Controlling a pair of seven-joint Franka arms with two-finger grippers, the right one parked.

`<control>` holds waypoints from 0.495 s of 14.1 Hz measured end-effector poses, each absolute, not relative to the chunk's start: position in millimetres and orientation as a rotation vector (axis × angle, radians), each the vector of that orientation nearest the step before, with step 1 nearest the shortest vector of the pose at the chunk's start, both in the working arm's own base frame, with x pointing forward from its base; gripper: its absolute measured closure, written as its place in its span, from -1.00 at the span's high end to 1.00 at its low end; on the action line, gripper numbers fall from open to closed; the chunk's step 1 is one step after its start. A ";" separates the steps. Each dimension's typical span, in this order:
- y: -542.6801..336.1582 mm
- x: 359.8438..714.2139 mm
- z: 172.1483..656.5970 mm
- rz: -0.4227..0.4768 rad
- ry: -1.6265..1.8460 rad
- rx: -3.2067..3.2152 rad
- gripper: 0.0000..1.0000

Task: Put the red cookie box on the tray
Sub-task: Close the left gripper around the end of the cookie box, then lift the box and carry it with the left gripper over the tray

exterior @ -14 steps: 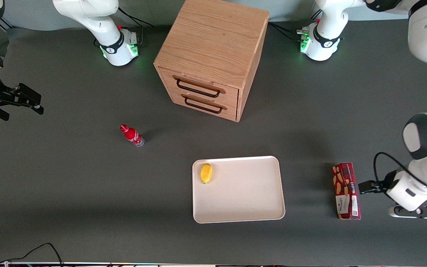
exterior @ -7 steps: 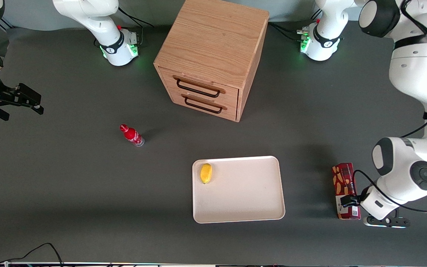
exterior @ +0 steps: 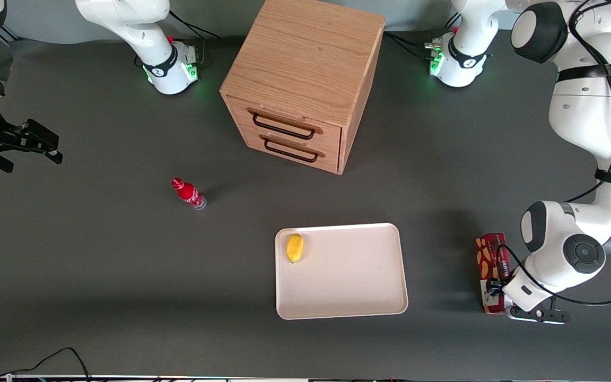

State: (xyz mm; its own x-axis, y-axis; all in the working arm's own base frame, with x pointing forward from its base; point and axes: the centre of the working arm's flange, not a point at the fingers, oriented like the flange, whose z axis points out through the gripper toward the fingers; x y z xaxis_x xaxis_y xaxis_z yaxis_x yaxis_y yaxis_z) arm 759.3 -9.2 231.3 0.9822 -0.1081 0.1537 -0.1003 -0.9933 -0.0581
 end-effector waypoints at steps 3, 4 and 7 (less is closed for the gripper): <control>-9.5 761.1 239.7 -0.261 0.160 -3.076 -0.47; -9.5 763.4 251.2 -0.268 0.151 -3.076 -0.47; -19.3 766.0 337.6 -0.184 0.118 -3.099 -0.56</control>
State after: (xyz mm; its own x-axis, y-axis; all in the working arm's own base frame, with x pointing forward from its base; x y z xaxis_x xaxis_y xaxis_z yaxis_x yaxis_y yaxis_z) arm 766.0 -19.3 337.6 0.9901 -0.0782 0.1167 -0.0740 -0.9965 -0.0395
